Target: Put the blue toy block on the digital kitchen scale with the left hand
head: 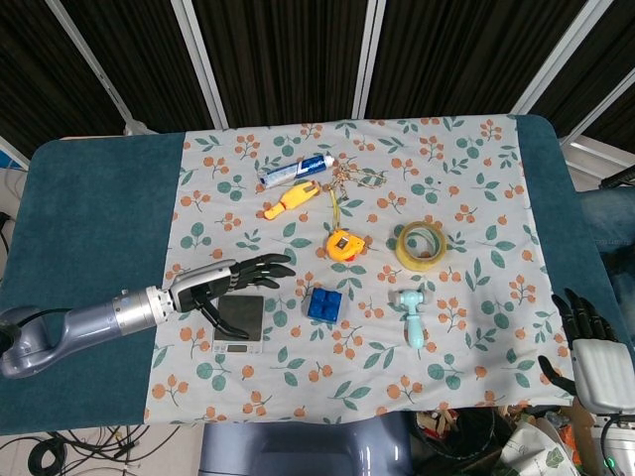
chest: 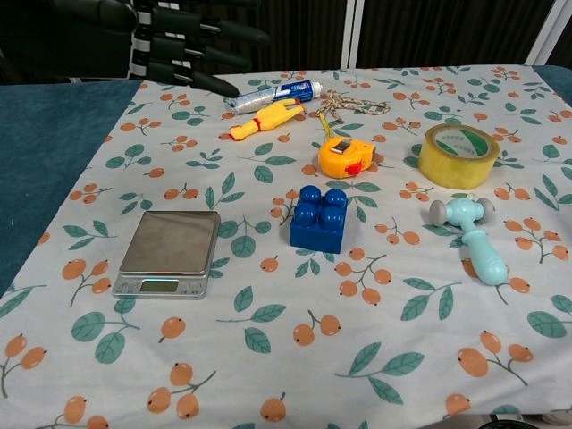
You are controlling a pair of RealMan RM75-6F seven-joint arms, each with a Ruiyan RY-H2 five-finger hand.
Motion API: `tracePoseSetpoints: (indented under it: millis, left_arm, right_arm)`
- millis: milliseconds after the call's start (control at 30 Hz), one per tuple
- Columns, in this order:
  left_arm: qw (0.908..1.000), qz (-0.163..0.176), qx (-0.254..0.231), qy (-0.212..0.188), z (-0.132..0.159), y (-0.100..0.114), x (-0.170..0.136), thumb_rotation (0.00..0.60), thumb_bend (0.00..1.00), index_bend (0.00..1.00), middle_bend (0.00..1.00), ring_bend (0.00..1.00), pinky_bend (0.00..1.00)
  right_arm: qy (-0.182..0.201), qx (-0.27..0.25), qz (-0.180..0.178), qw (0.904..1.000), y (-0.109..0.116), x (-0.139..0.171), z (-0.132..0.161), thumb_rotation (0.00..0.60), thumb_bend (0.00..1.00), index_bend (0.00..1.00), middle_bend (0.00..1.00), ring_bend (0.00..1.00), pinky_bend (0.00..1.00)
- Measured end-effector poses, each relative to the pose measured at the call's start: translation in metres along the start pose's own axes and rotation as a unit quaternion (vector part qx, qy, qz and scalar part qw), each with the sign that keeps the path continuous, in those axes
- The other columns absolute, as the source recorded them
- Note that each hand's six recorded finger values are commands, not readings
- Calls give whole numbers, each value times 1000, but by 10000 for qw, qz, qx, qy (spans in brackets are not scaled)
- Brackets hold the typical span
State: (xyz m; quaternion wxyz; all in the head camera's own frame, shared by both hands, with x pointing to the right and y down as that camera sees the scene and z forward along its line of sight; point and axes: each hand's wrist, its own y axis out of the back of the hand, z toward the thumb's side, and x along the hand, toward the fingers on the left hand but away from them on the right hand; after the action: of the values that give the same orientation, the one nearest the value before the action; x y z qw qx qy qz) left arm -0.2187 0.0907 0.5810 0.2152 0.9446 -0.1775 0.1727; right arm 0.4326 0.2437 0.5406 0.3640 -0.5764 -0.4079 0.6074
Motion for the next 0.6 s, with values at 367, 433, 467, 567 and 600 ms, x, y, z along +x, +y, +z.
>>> tracePoseSetpoints:
  millis: [367,433,467,567,600]
  left_arm:
    - [10000,66,14,41,-4,2,1,600,9,31,74,26,96]
    - [10000,71,40,52,-4,3,1,600,9,31,74,26,96]
    - [9999,73,69,60,-5,3,1,600,9,31,75,26,96]
    - [9998,80,172,79,-5,4,-1,600,9,31,75,26,97]
    - [9997,84,213,82,-5,4,-2,600,9,31,75,26,97]
  right_arm:
    - [17,13,-16,10000,1,0,1,600,199,0,0,54,183]
    - [11,11,-8,10000,0,0,1,600,199,0,0,54,183]
    - [8,8,-6,10000,0,0,1,600,199,0,0,54,183]
    - [-6,-1,-6,10000,0,1,0,600,199,0,0,54,183]
    - [-12,-6,-7,10000,1,1,0,600,200,0,0,54,183]
